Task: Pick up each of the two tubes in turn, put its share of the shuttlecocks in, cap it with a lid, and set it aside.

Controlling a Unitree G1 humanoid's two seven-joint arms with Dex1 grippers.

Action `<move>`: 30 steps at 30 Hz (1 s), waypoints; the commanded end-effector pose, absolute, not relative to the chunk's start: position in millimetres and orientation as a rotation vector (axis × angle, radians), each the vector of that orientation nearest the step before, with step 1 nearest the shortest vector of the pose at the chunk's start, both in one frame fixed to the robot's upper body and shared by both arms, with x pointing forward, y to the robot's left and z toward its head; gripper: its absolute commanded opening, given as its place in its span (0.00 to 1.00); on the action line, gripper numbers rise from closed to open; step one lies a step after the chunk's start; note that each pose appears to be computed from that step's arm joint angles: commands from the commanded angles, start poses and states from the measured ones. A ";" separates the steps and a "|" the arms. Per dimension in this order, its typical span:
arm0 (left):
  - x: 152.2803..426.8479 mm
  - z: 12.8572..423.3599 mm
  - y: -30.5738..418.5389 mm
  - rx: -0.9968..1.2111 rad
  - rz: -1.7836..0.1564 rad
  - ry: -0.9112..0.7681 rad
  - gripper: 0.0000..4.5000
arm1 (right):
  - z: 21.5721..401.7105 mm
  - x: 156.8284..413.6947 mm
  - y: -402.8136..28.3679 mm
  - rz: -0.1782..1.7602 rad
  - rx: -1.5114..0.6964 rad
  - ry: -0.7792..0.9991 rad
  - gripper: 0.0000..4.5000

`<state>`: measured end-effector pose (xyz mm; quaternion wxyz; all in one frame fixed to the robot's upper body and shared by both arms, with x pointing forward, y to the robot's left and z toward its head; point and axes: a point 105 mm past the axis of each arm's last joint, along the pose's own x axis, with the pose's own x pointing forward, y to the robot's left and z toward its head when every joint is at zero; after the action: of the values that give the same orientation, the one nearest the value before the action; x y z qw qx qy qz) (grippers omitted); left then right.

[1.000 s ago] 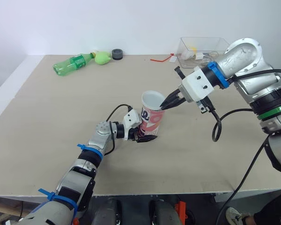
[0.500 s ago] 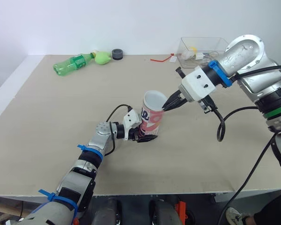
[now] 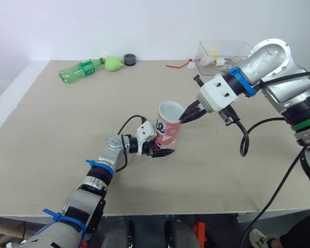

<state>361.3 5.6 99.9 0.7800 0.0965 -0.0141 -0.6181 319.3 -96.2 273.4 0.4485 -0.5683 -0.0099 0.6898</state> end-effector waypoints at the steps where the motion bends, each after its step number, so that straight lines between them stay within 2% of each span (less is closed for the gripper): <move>1: 357.8 88.0 4.0 0.181 -1.335 0.013 0.81 | 284.9 315.3 -93.8 1.724 -1.441 -0.067 0.32; 3: 357.4 87.3 4.3 0.180 -1.335 0.015 0.81 | 286.8 316.6 -94.2 1.715 -1.421 -0.063 0.51; 9: 356.4 84.4 6.9 0.179 -1.337 0.028 0.81 | 296.4 314.6 -100.6 1.690 -1.331 -0.054 0.51; 12: 356.6 84.8 7.2 0.180 -1.337 0.027 0.81 | 312.8 312.6 -105.9 1.670 -1.092 -0.051 0.51; 15: 356.8 85.6 7.8 0.189 -1.336 0.021 0.81 | 326.7 320.1 -114.9 1.626 -0.817 -0.077 0.51; 17: 356.9 86.0 8.5 0.195 -1.338 0.018 0.81 | 326.5 327.7 -118.8 1.586 -0.715 -0.089 0.51; 18: 356.8 86.1 8.7 0.198 -1.338 0.017 0.81 | 325.1 333.2 -117.7 1.553 -0.673 -0.107 0.43; 20: 356.5 86.2 9.3 0.204 -1.341 0.016 0.81 | 317.6 344.1 -112.5 1.484 -0.621 -0.119 0.35; 23: 356.3 86.9 9.4 0.205 -1.344 0.014 0.81 | 305.5 353.7 -102.8 1.424 -0.574 -0.123 0.03; 30: 355.8 89.6 8.3 0.200 -1.346 0.005 0.81 | 284.4 356.1 -90.6 1.411 -0.482 -0.086 0.01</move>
<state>358.6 8.5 94.8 0.7810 0.0918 -0.0083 -0.6177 361.3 -89.0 267.7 0.7320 -0.2145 -0.0141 0.6465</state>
